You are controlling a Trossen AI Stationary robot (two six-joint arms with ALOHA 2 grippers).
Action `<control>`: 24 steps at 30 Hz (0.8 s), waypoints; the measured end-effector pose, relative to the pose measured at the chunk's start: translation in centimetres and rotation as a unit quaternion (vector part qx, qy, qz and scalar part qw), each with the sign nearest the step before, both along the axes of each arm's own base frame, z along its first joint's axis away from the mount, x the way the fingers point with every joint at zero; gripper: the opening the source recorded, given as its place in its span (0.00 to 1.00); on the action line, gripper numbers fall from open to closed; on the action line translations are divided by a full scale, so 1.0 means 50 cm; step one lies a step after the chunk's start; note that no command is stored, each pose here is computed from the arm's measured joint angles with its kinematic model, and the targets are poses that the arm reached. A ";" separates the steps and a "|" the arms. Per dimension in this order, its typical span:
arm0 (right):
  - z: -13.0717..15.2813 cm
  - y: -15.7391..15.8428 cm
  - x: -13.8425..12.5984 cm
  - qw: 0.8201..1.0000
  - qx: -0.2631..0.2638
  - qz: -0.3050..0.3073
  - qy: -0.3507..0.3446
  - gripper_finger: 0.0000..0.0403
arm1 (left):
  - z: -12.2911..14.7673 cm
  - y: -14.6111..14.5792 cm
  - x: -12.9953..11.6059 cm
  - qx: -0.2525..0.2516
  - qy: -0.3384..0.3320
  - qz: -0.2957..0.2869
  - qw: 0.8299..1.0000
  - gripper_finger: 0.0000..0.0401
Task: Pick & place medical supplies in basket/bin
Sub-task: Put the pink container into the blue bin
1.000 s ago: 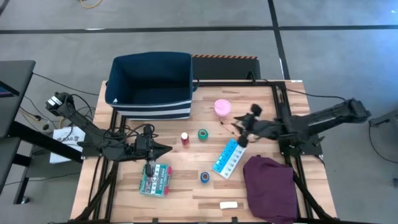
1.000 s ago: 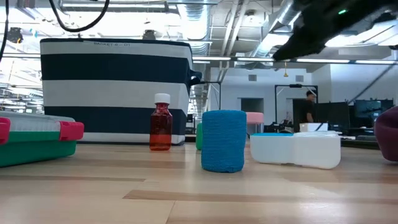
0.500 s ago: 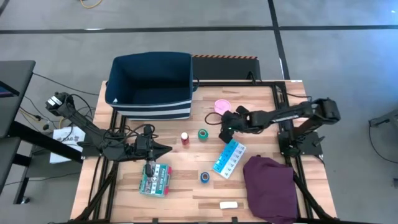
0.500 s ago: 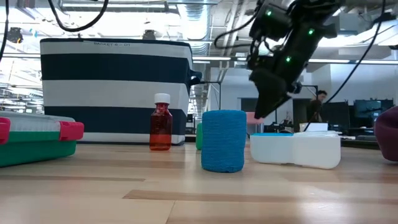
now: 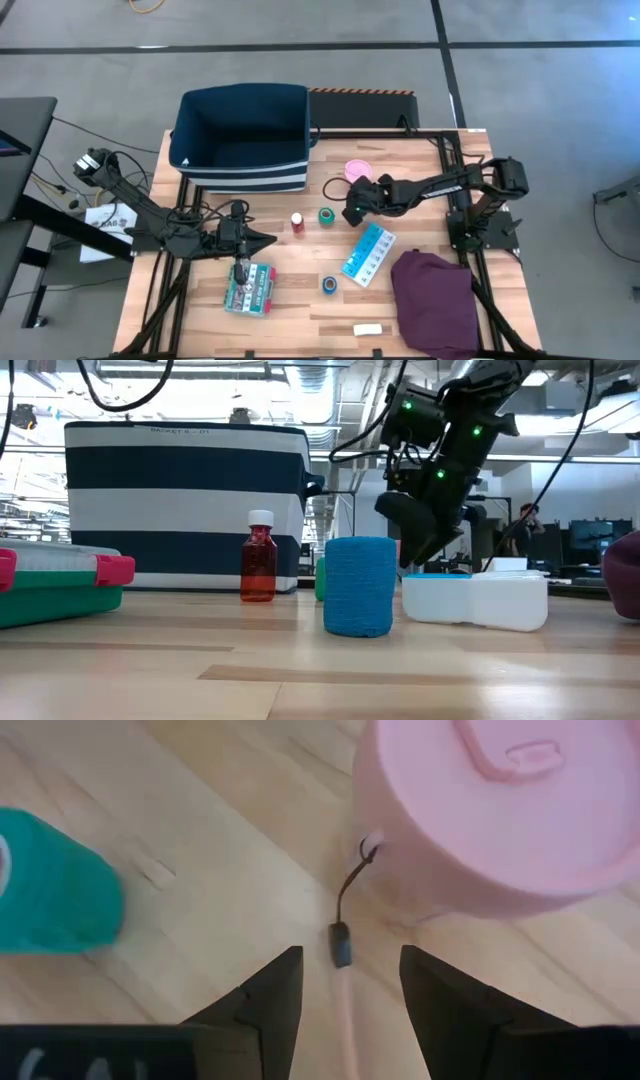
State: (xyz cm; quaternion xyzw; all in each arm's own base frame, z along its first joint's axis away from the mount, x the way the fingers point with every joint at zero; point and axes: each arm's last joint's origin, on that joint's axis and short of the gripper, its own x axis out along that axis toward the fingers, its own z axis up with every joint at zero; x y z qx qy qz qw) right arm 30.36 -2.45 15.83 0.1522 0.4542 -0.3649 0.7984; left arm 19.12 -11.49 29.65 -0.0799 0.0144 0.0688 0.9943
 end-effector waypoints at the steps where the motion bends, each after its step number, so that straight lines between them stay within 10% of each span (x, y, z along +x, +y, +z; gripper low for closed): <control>1: 0.001 0.000 0.000 1.000 0.004 -0.009 -0.005 0.39 | 0.000 0.000 0.000 0.000 0.000 0.000 1.000 0.00; 24: -0.075 -0.017 0.028 0.999 -0.005 -0.039 0.004 0.38 | 0.000 0.000 0.000 -0.001 -0.001 -0.001 1.000 0.00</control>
